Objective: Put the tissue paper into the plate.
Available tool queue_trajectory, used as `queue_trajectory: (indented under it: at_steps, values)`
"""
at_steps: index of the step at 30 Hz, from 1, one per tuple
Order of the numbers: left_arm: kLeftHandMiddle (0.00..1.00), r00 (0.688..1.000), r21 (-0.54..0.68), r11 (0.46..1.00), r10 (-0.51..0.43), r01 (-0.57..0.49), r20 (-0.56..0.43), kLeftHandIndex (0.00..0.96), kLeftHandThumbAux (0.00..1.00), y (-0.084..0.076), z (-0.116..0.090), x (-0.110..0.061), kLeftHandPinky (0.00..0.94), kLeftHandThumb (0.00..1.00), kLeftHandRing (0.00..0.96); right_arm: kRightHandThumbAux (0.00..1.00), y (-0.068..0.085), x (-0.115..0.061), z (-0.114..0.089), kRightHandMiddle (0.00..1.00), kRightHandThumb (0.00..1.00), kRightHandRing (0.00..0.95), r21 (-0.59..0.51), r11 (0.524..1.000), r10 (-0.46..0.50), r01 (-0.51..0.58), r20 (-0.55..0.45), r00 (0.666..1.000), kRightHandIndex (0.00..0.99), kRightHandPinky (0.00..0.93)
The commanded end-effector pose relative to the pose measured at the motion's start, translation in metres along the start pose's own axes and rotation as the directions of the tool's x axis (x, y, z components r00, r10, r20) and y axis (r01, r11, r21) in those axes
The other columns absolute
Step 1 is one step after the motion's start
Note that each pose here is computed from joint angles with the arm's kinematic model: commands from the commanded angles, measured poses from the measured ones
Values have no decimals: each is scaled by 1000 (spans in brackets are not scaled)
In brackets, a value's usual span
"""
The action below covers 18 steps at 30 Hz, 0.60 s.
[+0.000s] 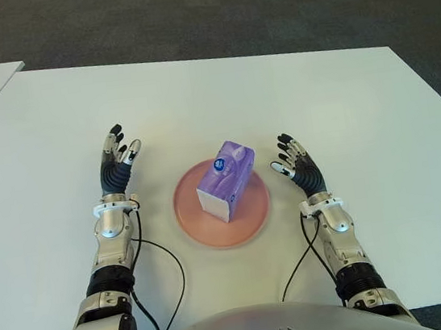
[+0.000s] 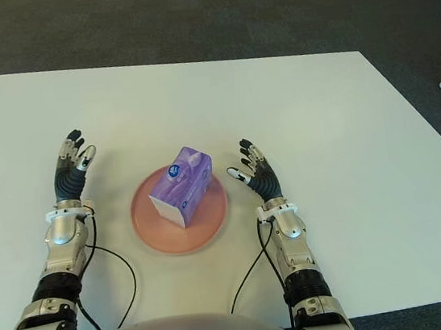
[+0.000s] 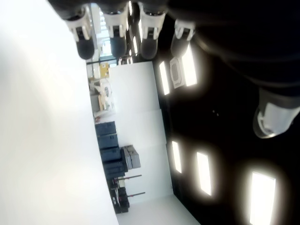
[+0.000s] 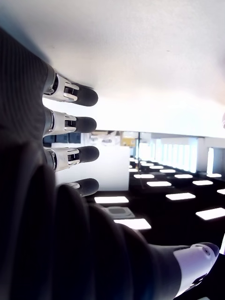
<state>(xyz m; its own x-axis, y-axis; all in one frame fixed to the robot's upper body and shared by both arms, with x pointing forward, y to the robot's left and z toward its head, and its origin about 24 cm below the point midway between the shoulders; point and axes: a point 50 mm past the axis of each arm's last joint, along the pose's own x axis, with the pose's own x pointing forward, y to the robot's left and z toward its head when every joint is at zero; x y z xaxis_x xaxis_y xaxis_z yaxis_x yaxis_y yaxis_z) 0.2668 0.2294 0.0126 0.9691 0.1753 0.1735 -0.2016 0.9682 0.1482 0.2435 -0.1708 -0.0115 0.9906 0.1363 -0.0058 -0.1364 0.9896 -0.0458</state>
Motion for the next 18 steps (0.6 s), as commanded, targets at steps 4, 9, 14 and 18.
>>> queue_trajectory:
  at_steps: [4, 9, 14, 18]
  values:
    - [0, 998, 15, 999, -39, 40, -50, 0, 431, 6, -7, -2, 0, 0, 0, 632, 5, -47, -59, 0, 0, 0, 59, 998, -5, 26, -332, 943, 0, 0]
    - [0, 994, -12, 998, -58, 57, -92, 0, 434, 8, -16, -8, 0, 0, 0, 642, 5, -47, -59, 0, 0, 0, 63, 998, -3, 25, -328, 945, 0, 0]
    - [0, 986, -52, 997, -59, 51, -157, 0, 438, 4, -28, -13, 0, 0, 0, 651, 4, -47, -58, 0, 0, 0, 66, 998, -3, 25, -323, 946, 0, 0]
    - [0, 982, -67, 996, -65, 53, -180, 0, 440, 0, -32, -14, 0, 0, 0, 657, 3, -46, -58, 0, 0, 0, 64, 998, -6, 27, -321, 947, 0, 0]
